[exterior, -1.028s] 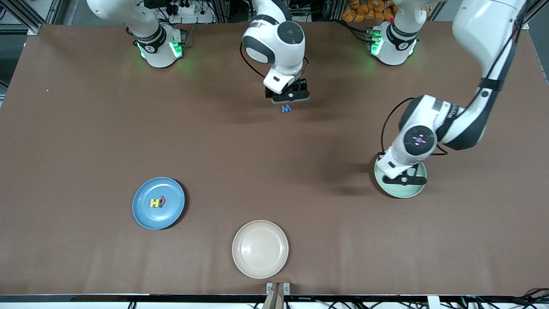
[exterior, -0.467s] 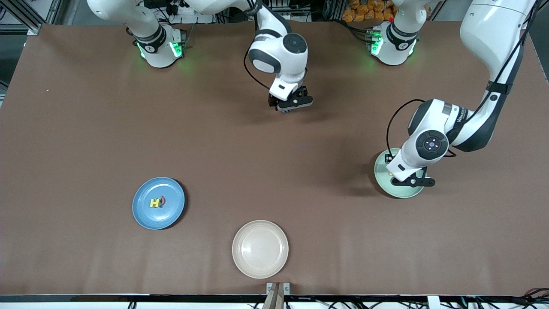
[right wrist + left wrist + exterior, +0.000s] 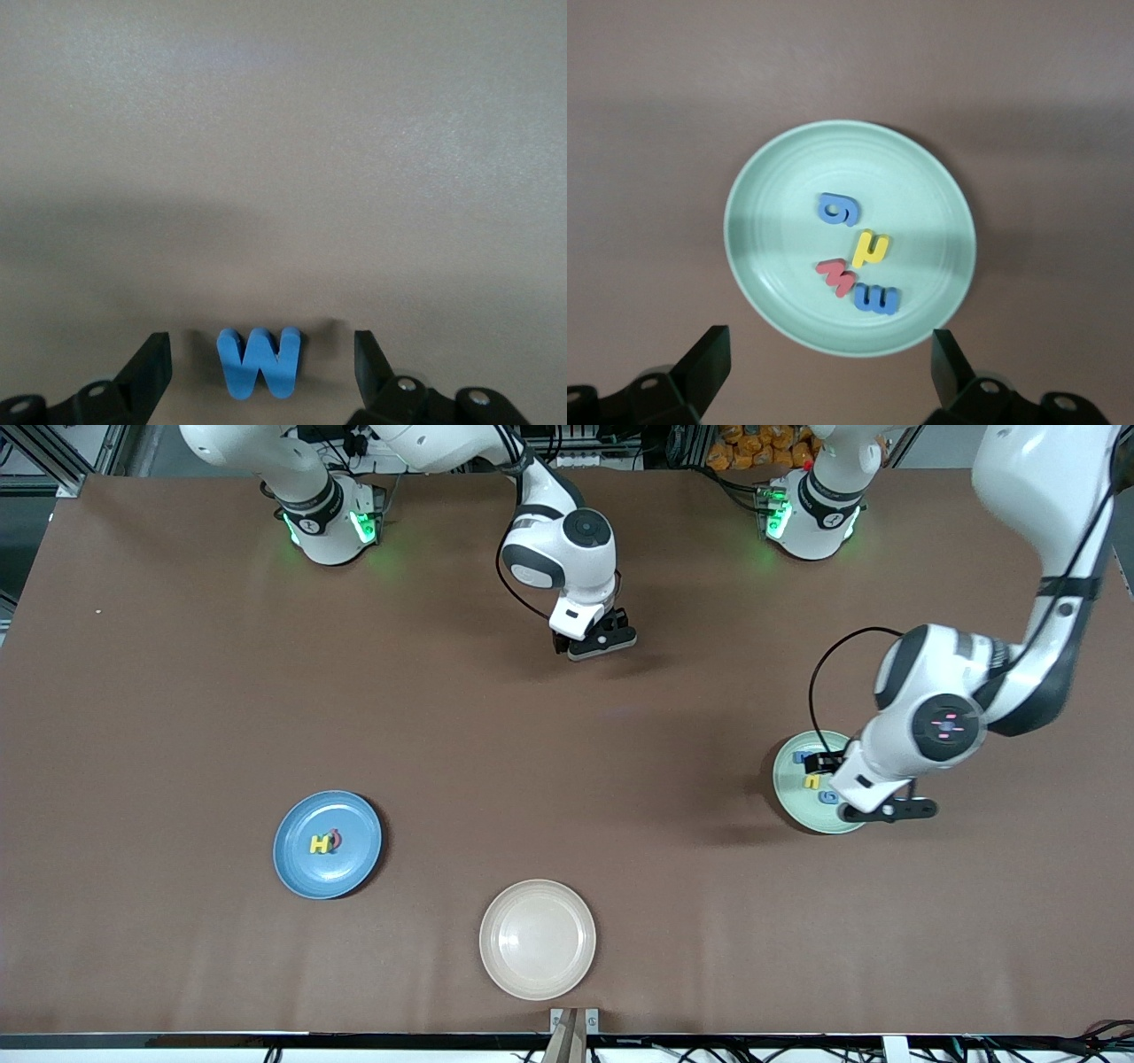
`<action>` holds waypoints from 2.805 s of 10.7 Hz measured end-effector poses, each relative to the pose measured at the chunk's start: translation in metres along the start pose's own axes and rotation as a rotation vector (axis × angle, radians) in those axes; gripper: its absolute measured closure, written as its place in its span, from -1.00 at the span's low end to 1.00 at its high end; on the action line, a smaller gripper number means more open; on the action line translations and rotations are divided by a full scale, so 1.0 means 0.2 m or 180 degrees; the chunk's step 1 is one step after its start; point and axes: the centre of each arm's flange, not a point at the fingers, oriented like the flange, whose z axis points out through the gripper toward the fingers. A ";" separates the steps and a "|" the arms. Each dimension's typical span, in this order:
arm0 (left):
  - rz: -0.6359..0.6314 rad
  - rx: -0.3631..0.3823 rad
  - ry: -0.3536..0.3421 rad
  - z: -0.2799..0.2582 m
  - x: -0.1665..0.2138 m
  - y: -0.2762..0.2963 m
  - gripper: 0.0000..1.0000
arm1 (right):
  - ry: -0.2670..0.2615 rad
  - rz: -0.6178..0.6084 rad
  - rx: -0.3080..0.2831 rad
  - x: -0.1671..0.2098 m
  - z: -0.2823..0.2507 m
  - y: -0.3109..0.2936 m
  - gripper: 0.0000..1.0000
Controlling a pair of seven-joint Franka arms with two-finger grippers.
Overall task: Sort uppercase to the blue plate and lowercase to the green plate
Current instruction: 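Drop the m on the green plate while the right gripper grasps the W, then carry the blue W with the right gripper over the blue plate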
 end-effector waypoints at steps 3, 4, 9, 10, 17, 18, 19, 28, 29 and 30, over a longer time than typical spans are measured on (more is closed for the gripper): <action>-0.0227 -0.0204 0.0134 -0.34 0.05 -0.20 -1.00 | -0.0017 -0.0008 -0.0015 -0.01 0.01 0.00 -0.76; -0.0206 -0.0247 0.0220 -0.43 0.06 -0.29 -1.00 | -0.0029 -0.0013 -0.0024 -0.02 0.03 0.01 -0.75; -0.0402 -0.0192 0.0341 -0.82 -0.03 -0.52 -1.00 | -0.0059 -0.0023 -0.0031 -0.04 0.07 0.00 -0.61; -0.0441 -0.0164 0.0336 -0.87 -0.05 -0.55 -1.00 | -0.0056 -0.0024 -0.0029 -0.04 0.07 0.00 -0.55; -0.0560 -0.0107 0.0572 -1.18 -0.21 -0.63 -1.00 | -0.0051 -0.0028 -0.0038 -0.03 0.03 -0.02 0.17; -0.0564 -0.0112 0.0587 -1.20 -0.23 -0.64 -1.00 | -0.0055 -0.0009 -0.0082 0.00 -0.01 -0.01 0.17; -0.0557 -0.0112 0.0588 -1.21 -0.23 -0.63 -1.00 | -0.0036 0.0028 -0.0112 0.04 -0.09 0.01 0.17; -0.0535 -0.0202 0.0566 -1.30 -0.28 -0.61 -1.00 | -0.0220 -0.0197 -0.0188 0.94 -0.75 1.68 0.17; -0.0537 -0.0243 0.0561 -1.31 -0.29 -0.61 -1.00 | -0.0234 -0.0236 -0.0196 0.98 -0.75 1.94 0.17; -0.0539 -0.0273 0.0559 -1.31 -0.30 -0.61 -1.00 | -0.0252 -0.0261 -0.0182 1.00 -0.74 2.16 0.17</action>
